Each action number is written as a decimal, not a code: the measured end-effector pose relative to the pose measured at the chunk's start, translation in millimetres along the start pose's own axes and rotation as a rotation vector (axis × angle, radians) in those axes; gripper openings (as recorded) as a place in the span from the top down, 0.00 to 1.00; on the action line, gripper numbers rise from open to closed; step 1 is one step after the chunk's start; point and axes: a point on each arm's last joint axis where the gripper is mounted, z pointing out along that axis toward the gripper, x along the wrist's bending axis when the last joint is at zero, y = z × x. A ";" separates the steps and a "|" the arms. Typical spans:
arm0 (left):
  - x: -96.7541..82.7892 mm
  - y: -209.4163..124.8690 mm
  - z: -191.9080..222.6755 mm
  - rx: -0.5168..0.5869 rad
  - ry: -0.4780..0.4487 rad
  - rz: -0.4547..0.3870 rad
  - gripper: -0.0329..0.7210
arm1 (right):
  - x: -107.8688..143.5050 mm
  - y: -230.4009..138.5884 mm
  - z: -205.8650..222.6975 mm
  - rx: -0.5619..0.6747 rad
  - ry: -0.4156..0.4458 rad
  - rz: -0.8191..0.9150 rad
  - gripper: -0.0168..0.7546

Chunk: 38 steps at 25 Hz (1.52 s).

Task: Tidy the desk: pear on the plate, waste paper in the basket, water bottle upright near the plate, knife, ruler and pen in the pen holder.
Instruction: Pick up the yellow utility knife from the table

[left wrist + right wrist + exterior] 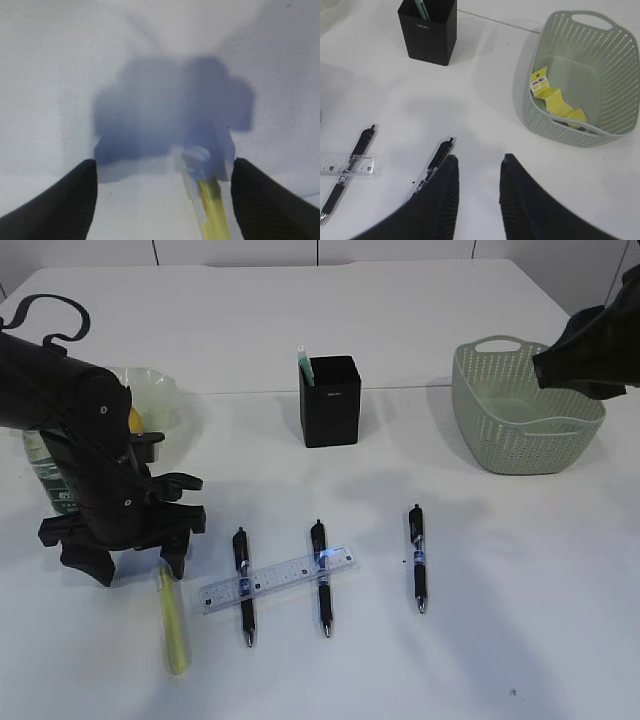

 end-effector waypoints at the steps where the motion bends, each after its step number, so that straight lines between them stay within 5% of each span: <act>1: 0.0 0.0 0.0 0.000 0.000 0.000 0.17 | 0.0 0.0 0.0 0.000 0.000 0.000 0.66; 21: -0.7 -2.0 7.3 0.046 0.012 -0.014 0.19 | 0.0 0.0 0.0 0.000 0.000 0.000 0.66; 30: -0.5 -3.0 7.2 0.056 0.014 -0.017 0.42 | 0.0 0.0 0.0 0.000 0.000 0.000 0.66; 38: -0.6 -3.2 6.9 0.061 0.015 -0.018 0.72 | 0.0 0.0 0.0 0.000 0.000 0.000 0.66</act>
